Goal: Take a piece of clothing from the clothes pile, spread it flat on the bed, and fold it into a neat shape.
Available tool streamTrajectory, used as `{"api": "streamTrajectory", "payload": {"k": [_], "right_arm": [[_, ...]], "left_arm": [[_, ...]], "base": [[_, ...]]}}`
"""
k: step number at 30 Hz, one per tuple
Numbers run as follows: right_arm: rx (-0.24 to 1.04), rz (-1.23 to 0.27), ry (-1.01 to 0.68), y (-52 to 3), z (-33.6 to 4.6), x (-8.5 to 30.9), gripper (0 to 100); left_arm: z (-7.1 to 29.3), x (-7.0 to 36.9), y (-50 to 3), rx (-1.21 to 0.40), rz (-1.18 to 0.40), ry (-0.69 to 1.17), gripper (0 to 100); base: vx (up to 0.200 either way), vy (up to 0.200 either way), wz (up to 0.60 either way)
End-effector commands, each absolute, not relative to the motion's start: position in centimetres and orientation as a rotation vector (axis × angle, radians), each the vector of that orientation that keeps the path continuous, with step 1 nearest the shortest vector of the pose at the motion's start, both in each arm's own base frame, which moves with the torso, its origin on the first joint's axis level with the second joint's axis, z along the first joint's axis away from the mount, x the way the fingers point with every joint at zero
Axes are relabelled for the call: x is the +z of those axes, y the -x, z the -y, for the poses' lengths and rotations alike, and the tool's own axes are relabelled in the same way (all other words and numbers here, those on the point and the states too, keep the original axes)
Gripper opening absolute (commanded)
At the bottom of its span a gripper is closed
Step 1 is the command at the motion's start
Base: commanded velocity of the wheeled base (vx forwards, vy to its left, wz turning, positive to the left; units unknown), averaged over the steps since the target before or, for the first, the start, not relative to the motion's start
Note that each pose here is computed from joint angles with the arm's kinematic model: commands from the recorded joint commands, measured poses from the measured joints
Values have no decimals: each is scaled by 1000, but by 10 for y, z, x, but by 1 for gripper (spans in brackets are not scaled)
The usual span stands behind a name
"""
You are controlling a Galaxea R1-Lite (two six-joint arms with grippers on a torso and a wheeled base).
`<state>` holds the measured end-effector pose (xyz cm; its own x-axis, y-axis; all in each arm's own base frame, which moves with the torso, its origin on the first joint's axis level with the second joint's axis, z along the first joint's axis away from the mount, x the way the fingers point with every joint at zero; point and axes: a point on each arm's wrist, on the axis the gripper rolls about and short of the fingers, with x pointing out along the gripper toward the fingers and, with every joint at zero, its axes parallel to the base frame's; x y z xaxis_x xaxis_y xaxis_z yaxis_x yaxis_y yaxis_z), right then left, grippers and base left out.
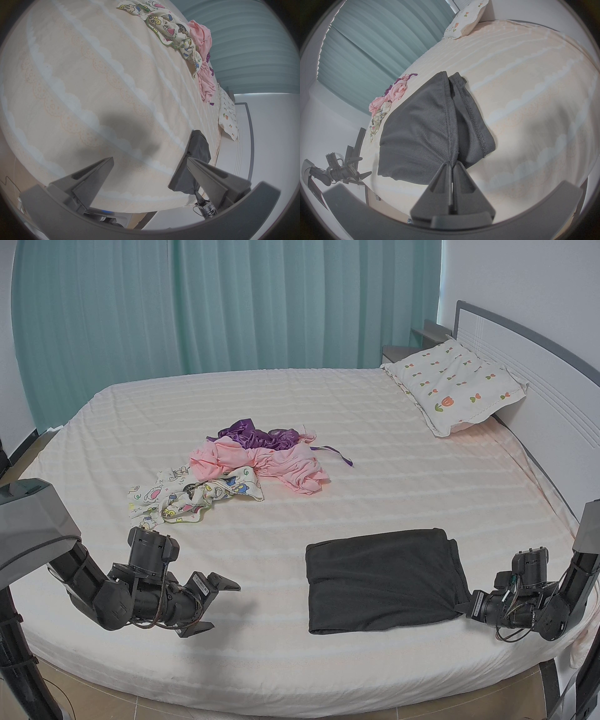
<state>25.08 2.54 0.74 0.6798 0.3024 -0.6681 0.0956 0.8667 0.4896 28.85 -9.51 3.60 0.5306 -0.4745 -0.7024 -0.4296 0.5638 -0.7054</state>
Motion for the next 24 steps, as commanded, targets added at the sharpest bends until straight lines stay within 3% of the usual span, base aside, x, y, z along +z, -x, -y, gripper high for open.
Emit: {"api": "streamTrajectory", "payload": {"k": [1, 6, 7, 15, 17, 24], "right_arm": [[122, -831, -517, -248, -25, 7, 0], [121, -834, -501, -247, -24, 6, 0], [118, -830, -500, -247, -24, 7, 100], [115, -795, -498, -252, -23, 10, 100], [124, -704, -504, -264, -21, 30, 100], [146, -606, -506, -303, -23, 45, 100]], "left_arm": [[95, 36, -289, -32, -1063, 1024, 100], [95, 36, -289, -32, -1063, 1024, 100], [95, 36, -289, -33, -1062, 1025, 100], [95, 36, -289, -32, -1062, 1027, 100], [95, 36, -289, -30, -1061, 1031, 100], [95, 36, -289, -29, -1062, 1030, 100]], "base": [[0, 0, 0], [0, 0, 0], [0, 0, 0], [0, 0, 0], [0, 0, 0], [0, 0, 0]]}}
